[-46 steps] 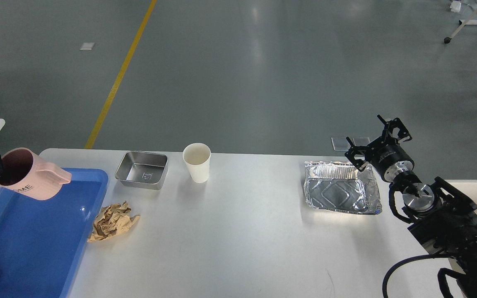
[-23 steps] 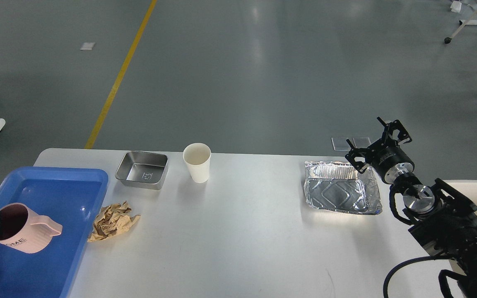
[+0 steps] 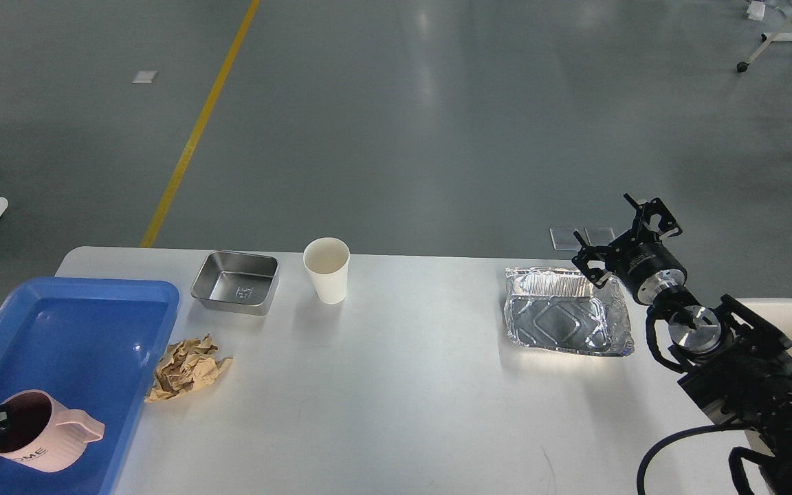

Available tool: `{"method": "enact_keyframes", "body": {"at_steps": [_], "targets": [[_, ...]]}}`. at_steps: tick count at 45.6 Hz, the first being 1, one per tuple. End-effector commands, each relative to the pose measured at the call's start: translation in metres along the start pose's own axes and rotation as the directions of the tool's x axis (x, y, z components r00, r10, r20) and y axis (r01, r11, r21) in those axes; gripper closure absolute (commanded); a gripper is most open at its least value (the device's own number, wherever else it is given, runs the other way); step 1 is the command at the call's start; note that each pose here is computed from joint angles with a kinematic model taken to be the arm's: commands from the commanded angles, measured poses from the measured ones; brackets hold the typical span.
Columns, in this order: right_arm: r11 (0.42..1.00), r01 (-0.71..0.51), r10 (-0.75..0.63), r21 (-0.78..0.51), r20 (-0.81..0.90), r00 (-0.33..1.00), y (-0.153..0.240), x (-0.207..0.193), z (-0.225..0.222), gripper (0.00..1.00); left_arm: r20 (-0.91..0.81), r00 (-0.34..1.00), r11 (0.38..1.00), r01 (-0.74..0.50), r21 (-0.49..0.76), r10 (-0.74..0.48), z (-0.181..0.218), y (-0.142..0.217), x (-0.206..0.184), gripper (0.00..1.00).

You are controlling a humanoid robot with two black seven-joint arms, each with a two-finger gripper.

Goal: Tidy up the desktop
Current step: 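Lower the pink mug into the blue bin and release it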

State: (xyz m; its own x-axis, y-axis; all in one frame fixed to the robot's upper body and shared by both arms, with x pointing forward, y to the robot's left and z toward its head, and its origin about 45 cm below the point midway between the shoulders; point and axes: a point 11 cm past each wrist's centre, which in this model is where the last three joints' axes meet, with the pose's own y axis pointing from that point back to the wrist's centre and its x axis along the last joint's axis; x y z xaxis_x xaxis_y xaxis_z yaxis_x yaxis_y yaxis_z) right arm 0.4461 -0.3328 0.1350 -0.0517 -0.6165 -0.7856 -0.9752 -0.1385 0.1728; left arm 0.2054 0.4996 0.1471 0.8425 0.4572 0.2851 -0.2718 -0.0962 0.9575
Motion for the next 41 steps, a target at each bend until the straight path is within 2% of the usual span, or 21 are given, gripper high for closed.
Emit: {"method": "enact_keyframes", "body": {"at_steps": [1,5,9,16,21,35,41], "targets": [[1.000,0.001,-0.001,0.001,0.000,1.000,0.000,0.000,0.000,0.00,-0.005,1.000,1.000,0.007,0.003,-0.007,-0.002,-0.003,-0.005,0.98],[1.000,-0.001,0.001,-0.002,0.001,1.000,0.000,0.001,0.001,0.00,-0.003,1.000,1.000,0.013,-0.003,-0.013,0.001,-0.005,-0.007,0.94],[1.000,-0.003,0.003,-0.003,0.001,1.000,0.001,0.001,0.001,0.00,-0.009,1.000,1.000,0.013,-0.007,-0.013,0.002,-0.005,-0.006,0.80],[1.000,-0.001,0.001,-0.002,0.001,1.000,0.001,0.001,0.001,0.00,-0.016,1.000,1.000,0.009,-0.013,-0.009,0.003,-0.005,-0.005,0.64],[1.000,0.001,-0.001,-0.002,0.002,1.000,0.000,0.000,0.002,0.00,-0.016,1.000,1.000,0.009,-0.014,-0.009,0.004,-0.004,-0.005,0.59],[1.000,0.004,-0.004,-0.003,0.004,1.000,-0.001,-0.002,0.003,0.00,-0.024,0.999,0.998,-0.022,-0.051,0.021,0.013,0.001,0.007,0.35],[1.000,0.004,-0.004,-0.004,0.005,1.000,-0.001,-0.002,0.004,0.00,-0.033,0.999,0.990,-0.042,-0.136,0.038,0.026,0.007,0.015,0.24]]}}
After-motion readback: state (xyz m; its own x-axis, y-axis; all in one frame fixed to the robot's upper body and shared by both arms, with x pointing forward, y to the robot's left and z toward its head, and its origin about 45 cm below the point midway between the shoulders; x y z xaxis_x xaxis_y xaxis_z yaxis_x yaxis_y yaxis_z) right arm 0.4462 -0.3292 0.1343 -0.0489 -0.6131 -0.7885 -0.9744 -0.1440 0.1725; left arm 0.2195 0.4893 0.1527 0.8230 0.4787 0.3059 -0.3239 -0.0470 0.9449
